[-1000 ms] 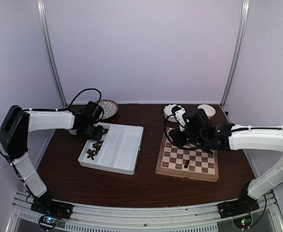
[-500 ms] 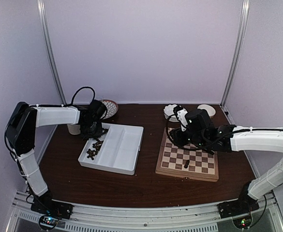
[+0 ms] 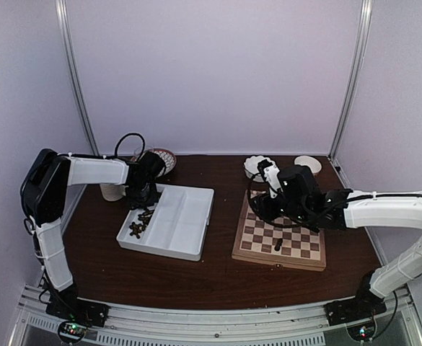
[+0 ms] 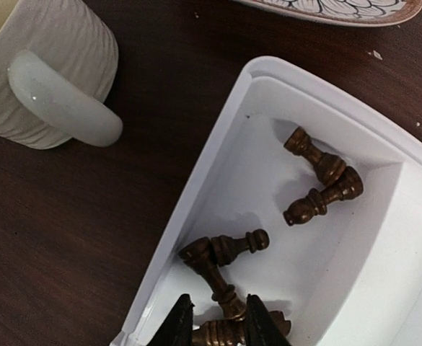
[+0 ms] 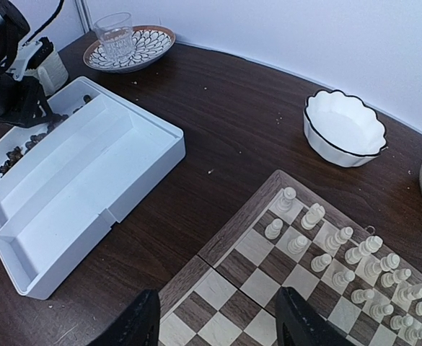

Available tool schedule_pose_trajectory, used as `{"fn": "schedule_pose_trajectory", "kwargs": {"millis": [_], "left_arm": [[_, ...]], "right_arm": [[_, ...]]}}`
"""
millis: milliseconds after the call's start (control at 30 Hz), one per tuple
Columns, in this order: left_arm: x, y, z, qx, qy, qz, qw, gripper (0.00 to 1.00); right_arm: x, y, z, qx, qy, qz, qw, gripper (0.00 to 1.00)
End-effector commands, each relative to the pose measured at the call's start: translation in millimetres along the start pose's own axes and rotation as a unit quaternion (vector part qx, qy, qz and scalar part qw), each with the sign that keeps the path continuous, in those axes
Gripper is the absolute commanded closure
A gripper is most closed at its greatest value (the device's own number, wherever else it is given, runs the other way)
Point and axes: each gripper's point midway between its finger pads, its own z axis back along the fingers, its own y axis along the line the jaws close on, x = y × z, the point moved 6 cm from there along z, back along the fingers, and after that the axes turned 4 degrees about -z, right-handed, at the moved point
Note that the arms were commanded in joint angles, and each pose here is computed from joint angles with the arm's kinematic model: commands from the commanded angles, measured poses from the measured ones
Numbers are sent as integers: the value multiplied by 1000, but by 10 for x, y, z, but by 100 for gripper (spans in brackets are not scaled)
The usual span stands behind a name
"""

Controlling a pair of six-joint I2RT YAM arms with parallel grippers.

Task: Set up the chess pieces on the board
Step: Pick up the chess pile from the storage box.

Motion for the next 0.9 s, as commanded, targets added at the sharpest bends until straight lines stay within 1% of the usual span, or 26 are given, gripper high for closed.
{"fn": "schedule_pose_trajectory", "kwargs": {"millis": [0,533,667,733,767,867], "left_arm": [[114,-47,-65,-2,-8,21,1000,74],[7,-35,-400,18,39,22,999,75],[-7,-53,-420,14,46,20,999,80],[9,-62,-403,11,45,18,999,85],[26,-64,-382,10,44,16,999,90],[92,-48,-252,0,32,14,999,92]], "right_arm": [[78,-14,67,8,-21,-8,1000,43],[58,4,19,8,-10,-7,1000,43],[62,4,26,9,-10,-8,1000,43],[65,1,34,9,-12,-8,1000,43],[64,-1,37,9,-12,-8,1000,43],[66,-2,44,9,-13,-8,1000,43]]}}
